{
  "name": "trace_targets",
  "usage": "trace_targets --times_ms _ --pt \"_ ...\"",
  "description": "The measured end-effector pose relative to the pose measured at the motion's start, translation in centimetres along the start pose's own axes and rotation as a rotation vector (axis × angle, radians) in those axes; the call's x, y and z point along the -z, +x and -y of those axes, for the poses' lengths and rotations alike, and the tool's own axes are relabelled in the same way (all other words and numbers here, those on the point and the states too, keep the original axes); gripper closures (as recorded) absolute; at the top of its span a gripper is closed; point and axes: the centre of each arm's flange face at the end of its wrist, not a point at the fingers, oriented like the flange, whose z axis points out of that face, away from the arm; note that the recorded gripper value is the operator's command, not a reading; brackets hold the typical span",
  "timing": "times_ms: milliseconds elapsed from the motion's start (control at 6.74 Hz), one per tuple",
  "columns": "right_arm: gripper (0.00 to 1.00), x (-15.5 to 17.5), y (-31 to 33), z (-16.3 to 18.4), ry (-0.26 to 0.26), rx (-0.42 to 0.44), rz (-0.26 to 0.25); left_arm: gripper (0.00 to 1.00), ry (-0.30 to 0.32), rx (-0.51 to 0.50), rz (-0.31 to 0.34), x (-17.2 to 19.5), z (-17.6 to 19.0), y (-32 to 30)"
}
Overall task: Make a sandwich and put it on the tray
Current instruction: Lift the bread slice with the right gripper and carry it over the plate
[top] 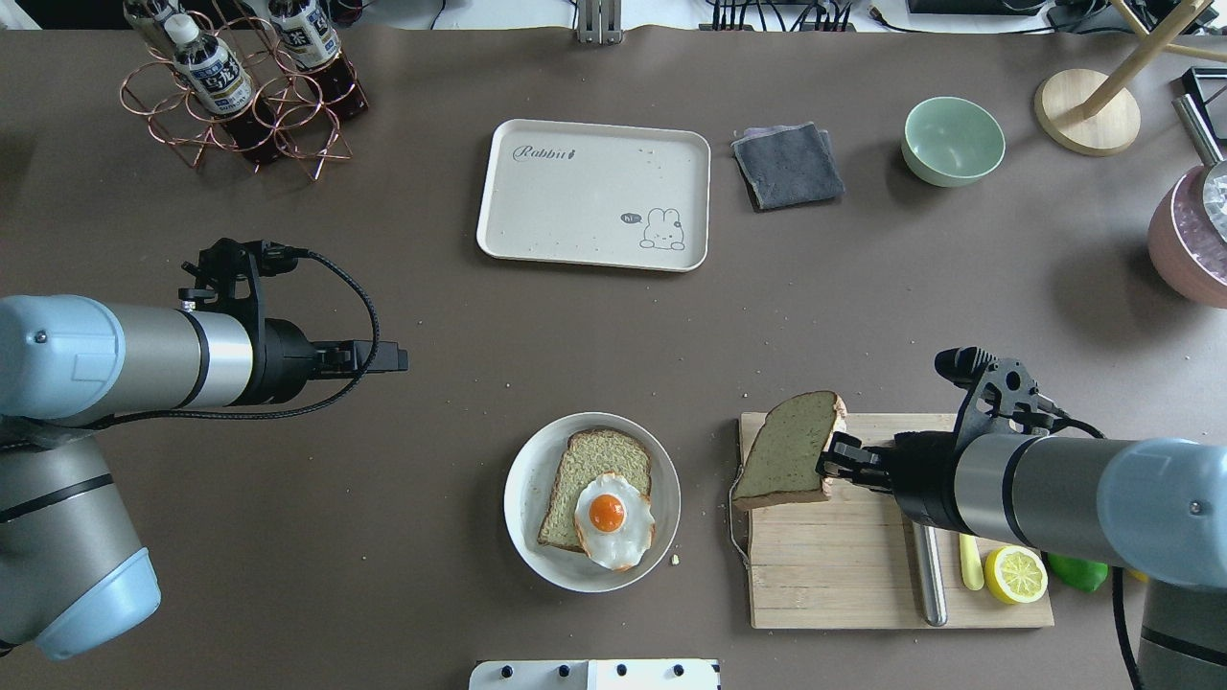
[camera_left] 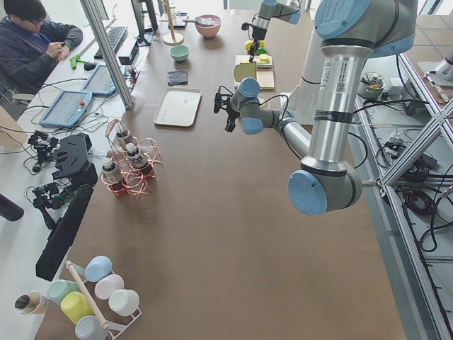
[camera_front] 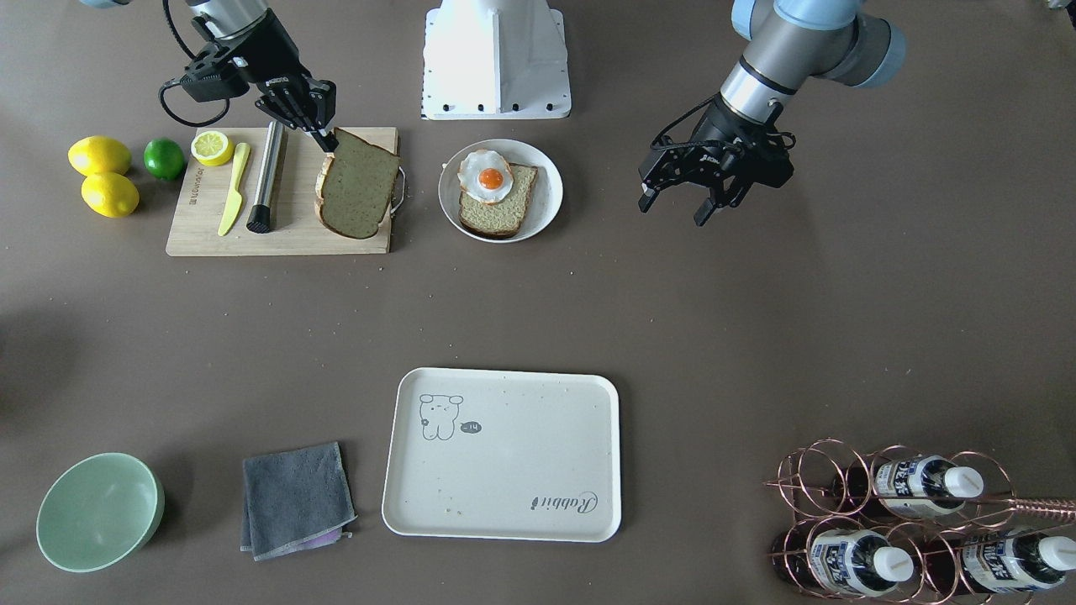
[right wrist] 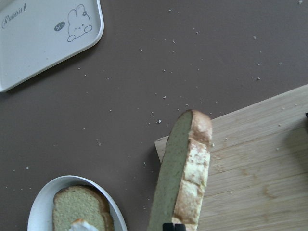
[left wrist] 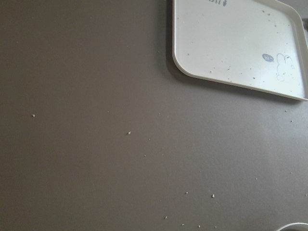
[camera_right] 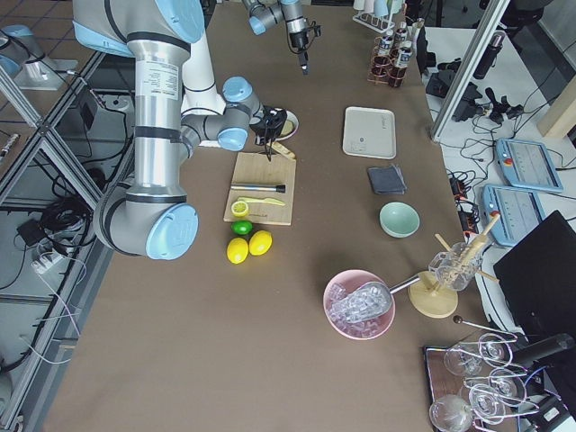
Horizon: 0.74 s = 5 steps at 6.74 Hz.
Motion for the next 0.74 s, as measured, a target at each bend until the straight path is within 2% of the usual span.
trace_targets --times_ms 445,742 --pt "1.0 1.1 -9.8 -0.8 -0.018 -0.012 0.014 0.03 -0.002 0.001 0.001 -0.1 0.0 -0.1" --pt "1.0 -1.1 -14.6 -4.1 -0.03 0.011 0.021 0.03 -0.002 0.003 0.004 0.1 -0.1 -0.4"
